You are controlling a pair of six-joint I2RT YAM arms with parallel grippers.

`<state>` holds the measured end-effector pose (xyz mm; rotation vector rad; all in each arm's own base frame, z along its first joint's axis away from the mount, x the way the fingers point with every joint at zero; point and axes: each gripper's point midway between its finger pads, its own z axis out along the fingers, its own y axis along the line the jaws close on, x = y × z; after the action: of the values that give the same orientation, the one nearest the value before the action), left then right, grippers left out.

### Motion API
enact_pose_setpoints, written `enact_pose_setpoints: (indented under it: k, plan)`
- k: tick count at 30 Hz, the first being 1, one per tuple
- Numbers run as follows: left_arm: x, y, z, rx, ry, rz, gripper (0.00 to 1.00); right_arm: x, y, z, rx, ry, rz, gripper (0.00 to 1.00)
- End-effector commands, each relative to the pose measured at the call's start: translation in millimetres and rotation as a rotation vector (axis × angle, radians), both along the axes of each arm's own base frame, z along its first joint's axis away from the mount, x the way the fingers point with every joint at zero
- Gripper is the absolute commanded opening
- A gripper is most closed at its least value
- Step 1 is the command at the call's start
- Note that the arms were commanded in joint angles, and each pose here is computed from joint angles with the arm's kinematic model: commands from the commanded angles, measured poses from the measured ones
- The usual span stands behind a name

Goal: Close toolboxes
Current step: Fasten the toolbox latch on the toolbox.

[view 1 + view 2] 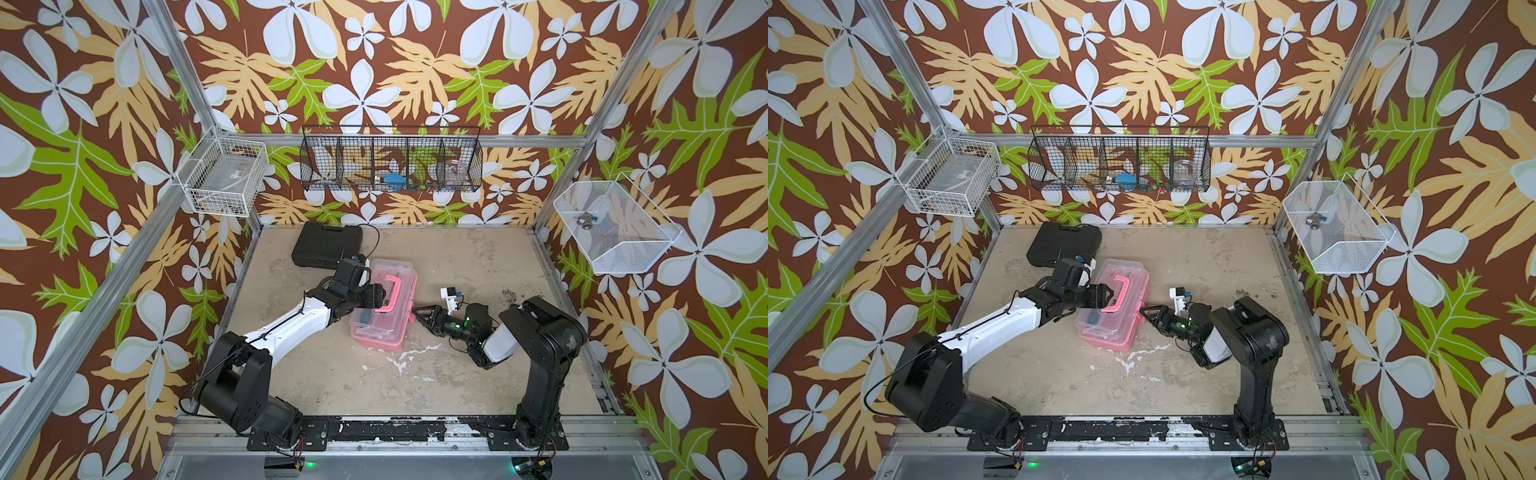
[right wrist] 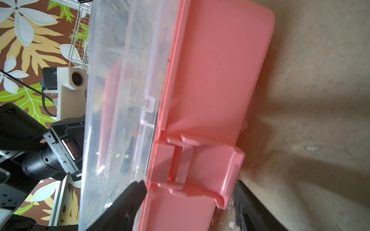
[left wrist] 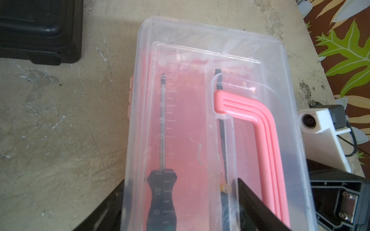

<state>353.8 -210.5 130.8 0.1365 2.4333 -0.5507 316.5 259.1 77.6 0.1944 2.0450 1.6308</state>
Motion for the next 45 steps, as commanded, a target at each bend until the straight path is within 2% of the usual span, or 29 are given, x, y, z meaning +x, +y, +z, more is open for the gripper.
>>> enact_pose_setpoints:
  k: [1, 7, 23, 35, 45]
  plan:
    - [-23, 6, -26, 0.029, 0.139, -0.003, 0.47, 4, 0, 21, 0.092, -0.059, -0.017, 0.74]
    - [-24, 5, -30, 0.026, 0.147, -0.006, 0.46, 4, 1, 15, 0.123, -0.042, -0.019, 0.73]
    - [-26, 1, -29, -0.005, 0.153, -0.012, 0.45, 7, 6, 30, 0.179, -0.098, -0.033, 0.74]
    - [-24, 7, -31, 0.027, 0.149, 0.008, 0.43, 0, 2, 47, 0.197, -0.119, -0.036, 0.67]
    - [-23, 9, -30, 0.036, 0.144, 0.018, 0.43, -9, -11, 48, 0.171, -0.123, -0.055, 0.65]
